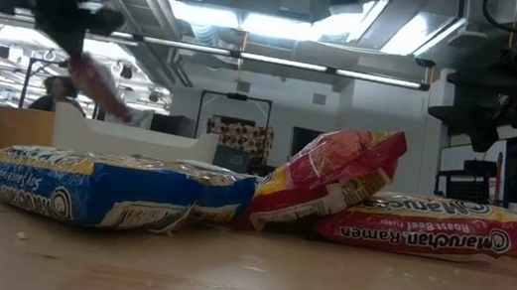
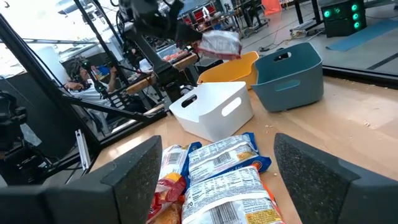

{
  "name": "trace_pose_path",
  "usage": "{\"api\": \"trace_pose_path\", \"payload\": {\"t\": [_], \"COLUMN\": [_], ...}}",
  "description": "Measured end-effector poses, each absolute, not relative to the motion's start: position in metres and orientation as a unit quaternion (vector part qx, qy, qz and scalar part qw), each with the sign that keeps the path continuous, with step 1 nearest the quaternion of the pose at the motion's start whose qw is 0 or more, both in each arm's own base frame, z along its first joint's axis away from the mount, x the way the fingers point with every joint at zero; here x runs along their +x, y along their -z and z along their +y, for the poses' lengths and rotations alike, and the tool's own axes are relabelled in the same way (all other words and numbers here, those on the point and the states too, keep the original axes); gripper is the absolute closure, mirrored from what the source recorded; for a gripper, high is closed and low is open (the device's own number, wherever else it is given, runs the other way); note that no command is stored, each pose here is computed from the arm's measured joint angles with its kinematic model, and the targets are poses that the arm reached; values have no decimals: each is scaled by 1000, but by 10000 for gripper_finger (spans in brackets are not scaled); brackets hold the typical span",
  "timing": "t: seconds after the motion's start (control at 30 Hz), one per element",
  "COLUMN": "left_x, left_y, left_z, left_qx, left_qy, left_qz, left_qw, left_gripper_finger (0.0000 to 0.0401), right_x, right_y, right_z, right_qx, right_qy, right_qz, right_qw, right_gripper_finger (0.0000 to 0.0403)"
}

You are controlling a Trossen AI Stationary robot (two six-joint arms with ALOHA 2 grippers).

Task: Sort Maruchan noodles
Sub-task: Put the bottom left red noodle into the yellow bin, then put the bottom left blue noodle into the white bin

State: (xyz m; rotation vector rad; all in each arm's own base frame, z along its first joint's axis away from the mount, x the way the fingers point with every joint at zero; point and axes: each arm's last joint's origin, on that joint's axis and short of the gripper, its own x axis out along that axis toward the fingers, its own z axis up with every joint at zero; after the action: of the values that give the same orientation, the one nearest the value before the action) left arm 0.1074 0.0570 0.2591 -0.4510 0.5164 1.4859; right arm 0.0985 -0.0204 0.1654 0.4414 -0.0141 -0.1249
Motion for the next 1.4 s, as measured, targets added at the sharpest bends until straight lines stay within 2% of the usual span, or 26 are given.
{"api": "trace_pose_path", "payload": {"t": [0.2, 0.5, 0.73, 1.1, 1.23, 1.3, 1.4], "left_x": [104, 104, 101, 103, 108, 113, 126], "left_y": [-232, -204, -195, -196, -207, -217, -237], "left_z": [64, 69, 69, 68, 69, 70, 69], "left_qx": [-212, -246, -264, -242, -253, -263, -278], "left_qy": [-683, -676, -674, -635, -610, -587, -514], "left_qz": [238, 249, 260, 309, 311, 308, 290], "left_qw": [657, 649, 639, 665, 683, 701, 758], "left_gripper_finger": [401, 401, 386, 293, 263, 253, 243], "right_x": [98, 98, 99, 99, 99, 99, 99], "right_y": [-165, -165, -165, -165, -166, -166, -166], "right_z": [-20, -20, -20, -20, -20, -20, -20], "right_qx": [219, 219, 219, 218, 218, 218, 218], "right_qy": [62, 62, 62, 61, 57, 56, 56], "right_qz": [-7, -7, -7, -7, -6, -6, -6], "right_qw": [974, 974, 974, 974, 974, 974, 974], "right_gripper_finger": [107, 107, 107, 107, 107, 107, 107]}}
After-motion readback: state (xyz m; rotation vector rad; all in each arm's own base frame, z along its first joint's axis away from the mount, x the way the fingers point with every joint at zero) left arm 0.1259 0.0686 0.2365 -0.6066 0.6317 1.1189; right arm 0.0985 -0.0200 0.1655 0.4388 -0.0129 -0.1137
